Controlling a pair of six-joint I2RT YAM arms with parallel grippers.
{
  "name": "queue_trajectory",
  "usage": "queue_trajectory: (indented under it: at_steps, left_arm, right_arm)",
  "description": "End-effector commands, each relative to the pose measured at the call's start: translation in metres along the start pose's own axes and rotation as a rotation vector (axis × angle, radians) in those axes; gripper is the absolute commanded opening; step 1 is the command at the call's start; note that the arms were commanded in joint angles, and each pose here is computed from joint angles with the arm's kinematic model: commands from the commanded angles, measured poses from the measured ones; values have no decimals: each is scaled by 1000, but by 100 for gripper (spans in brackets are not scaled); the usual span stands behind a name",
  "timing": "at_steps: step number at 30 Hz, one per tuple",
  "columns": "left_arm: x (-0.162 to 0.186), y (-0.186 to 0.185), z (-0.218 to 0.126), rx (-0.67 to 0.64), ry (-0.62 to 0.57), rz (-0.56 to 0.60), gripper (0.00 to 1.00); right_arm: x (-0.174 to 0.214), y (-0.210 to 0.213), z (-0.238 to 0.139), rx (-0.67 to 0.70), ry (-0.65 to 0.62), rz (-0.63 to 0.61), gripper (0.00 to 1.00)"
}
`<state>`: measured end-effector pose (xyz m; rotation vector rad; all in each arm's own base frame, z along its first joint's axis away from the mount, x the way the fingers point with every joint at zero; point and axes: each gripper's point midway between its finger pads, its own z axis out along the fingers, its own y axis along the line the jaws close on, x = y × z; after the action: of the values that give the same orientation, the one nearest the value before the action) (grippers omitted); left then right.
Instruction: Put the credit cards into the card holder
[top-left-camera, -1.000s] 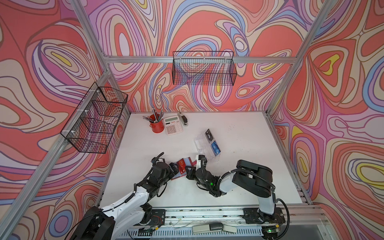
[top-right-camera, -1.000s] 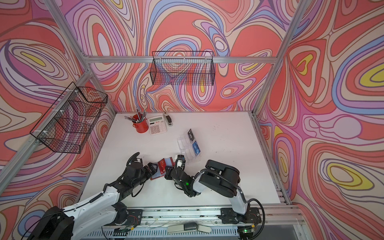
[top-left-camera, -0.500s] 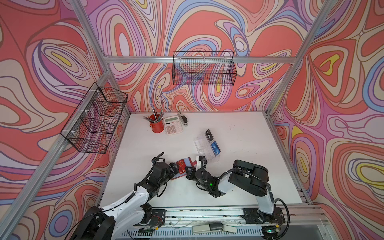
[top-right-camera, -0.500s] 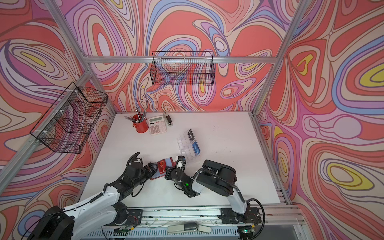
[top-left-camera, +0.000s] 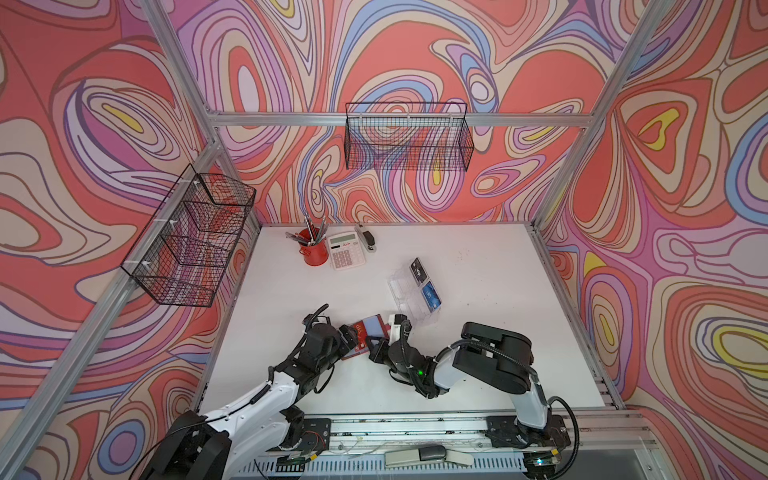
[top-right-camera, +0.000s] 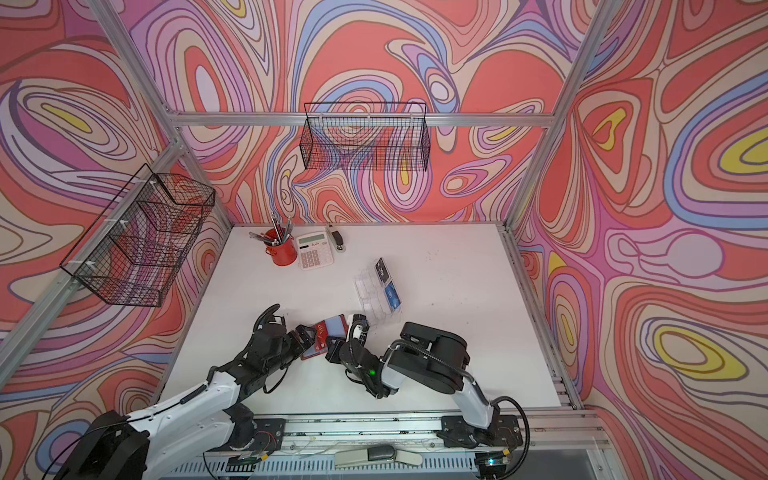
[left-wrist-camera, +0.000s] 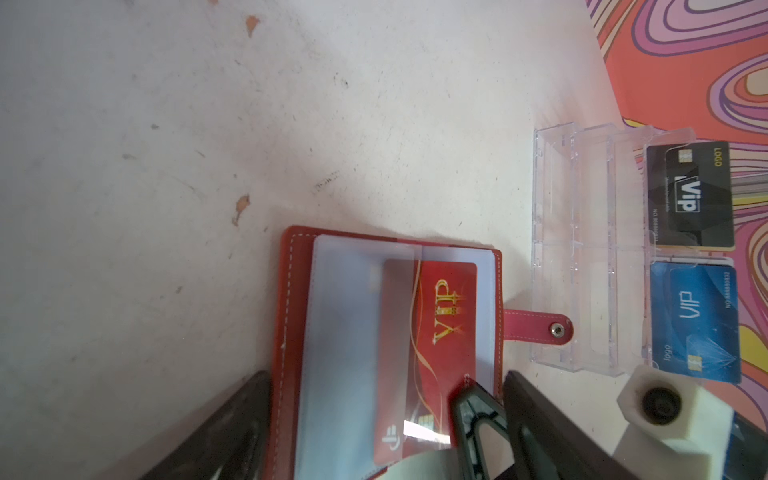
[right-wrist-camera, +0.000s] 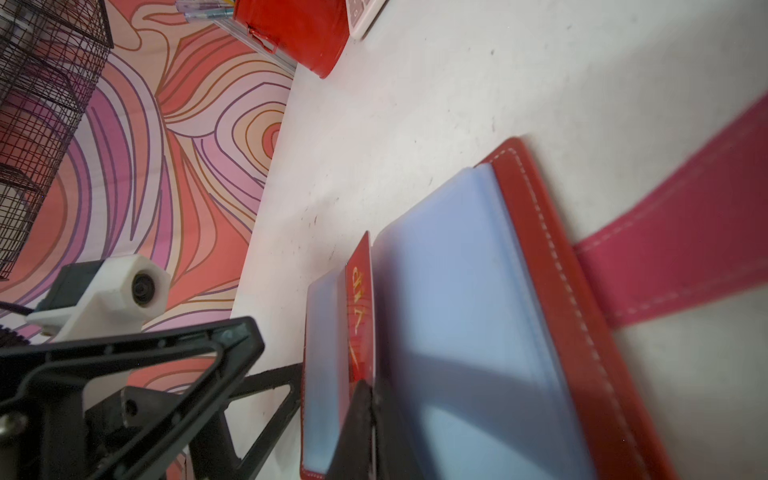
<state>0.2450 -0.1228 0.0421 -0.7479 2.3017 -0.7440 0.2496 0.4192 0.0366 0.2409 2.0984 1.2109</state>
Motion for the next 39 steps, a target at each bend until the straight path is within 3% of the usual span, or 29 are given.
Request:
queue_trajectory:
  at_steps: [1, 13, 19, 28, 39]
  left_arm:
    - [20, 32, 1, -112, 82, -3, 89]
    - [20, 31, 1, -108, 82, -2, 89]
    - [19, 31, 0, -109, 77, -2, 89]
    - [18, 31, -2, -107, 67, -6, 89]
    - [18, 32, -2, -106, 70, -6, 89]
  right_arm:
    - [14, -17, -2, 53, 35, -13, 0]
    - [18, -27, 3, 146, 46, -47, 0]
    - [-7, -20, -16, 205, -15, -109, 23]
    - [-29, -4, -30, 234, -52, -147, 40]
    - [3, -4, 20, 201, 104, -159, 34]
